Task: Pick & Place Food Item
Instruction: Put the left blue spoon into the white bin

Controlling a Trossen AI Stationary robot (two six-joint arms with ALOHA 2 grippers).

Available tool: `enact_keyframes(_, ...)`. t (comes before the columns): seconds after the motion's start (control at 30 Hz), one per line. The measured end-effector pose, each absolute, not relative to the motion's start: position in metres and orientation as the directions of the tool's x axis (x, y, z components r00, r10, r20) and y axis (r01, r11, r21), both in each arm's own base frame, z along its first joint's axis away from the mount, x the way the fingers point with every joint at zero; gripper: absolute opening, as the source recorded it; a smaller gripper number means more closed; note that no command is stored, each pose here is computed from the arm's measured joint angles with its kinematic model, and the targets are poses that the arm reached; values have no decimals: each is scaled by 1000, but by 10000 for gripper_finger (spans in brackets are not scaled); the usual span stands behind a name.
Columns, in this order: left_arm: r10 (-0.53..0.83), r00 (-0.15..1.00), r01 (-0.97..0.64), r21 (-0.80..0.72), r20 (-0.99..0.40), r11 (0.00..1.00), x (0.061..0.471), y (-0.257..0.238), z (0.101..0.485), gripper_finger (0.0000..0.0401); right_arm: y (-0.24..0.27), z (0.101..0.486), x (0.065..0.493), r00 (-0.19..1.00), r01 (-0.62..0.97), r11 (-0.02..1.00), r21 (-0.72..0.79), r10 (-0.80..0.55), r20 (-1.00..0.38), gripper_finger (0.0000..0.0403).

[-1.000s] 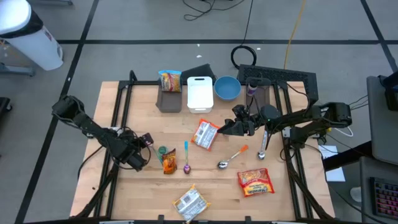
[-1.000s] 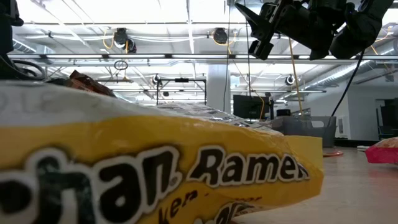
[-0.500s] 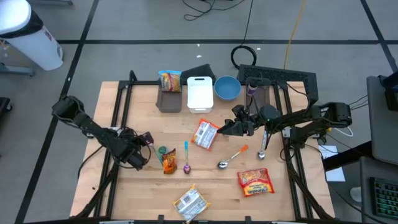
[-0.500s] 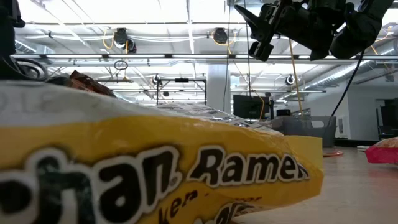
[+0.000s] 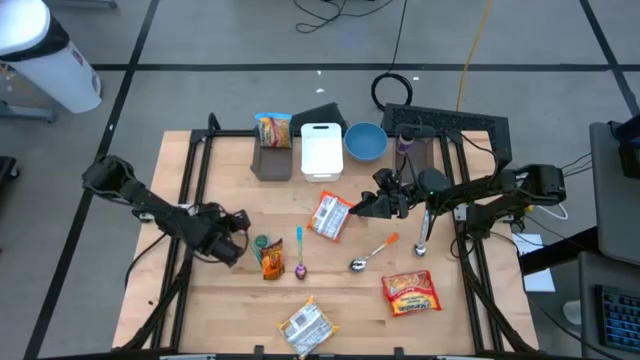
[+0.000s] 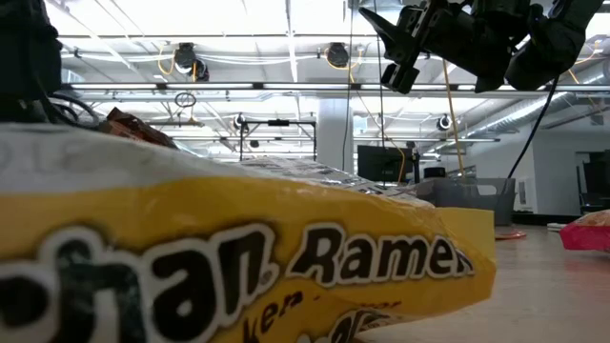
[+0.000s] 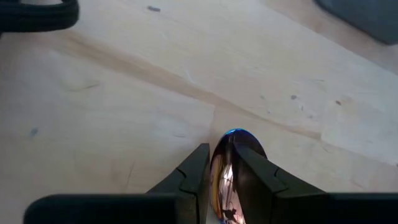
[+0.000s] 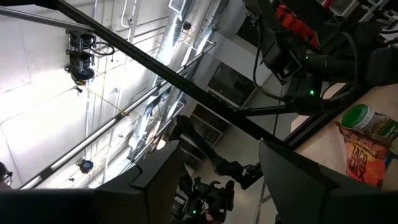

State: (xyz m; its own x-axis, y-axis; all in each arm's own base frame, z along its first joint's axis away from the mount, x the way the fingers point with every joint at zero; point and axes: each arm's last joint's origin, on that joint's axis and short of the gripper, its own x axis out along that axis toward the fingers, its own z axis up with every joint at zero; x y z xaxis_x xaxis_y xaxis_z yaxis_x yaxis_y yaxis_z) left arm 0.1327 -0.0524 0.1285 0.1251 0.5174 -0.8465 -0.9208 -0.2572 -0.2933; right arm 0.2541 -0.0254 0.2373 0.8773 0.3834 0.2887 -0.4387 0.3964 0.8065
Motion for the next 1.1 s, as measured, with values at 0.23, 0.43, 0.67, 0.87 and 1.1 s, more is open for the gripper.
enact_keyframes(0.23, 501, 117, -933, -268, -857, -241, 136, -49, 128, 74, -26, 237, 254, 884, -432, 399, 809, 366, 292, 212)
enact_keyframes(0.43, 485, 118, -945, -248, -866, -213, 141, -45, 127, 74, -26, 237, 254, 885, -432, 402, 807, 363, 293, 212)
enact_keyframes(0.67, 472, 117, -953, -232, -874, -194, 145, -40, 127, 41, -26, 237, 254, 884, -432, 402, 807, 364, 292, 212)
enact_keyframes(0.87, 464, 116, -956, -226, -878, -189, 147, -37, 127, 10, -26, 237, 254, 884, -433, 402, 807, 365, 292, 212)
enact_keyframes(1.1, 428, 96, -972, -177, -899, -153, 148, -35, 127, 6, -26, 237, 254, 884, -432, 399, 808, 366, 292, 212)
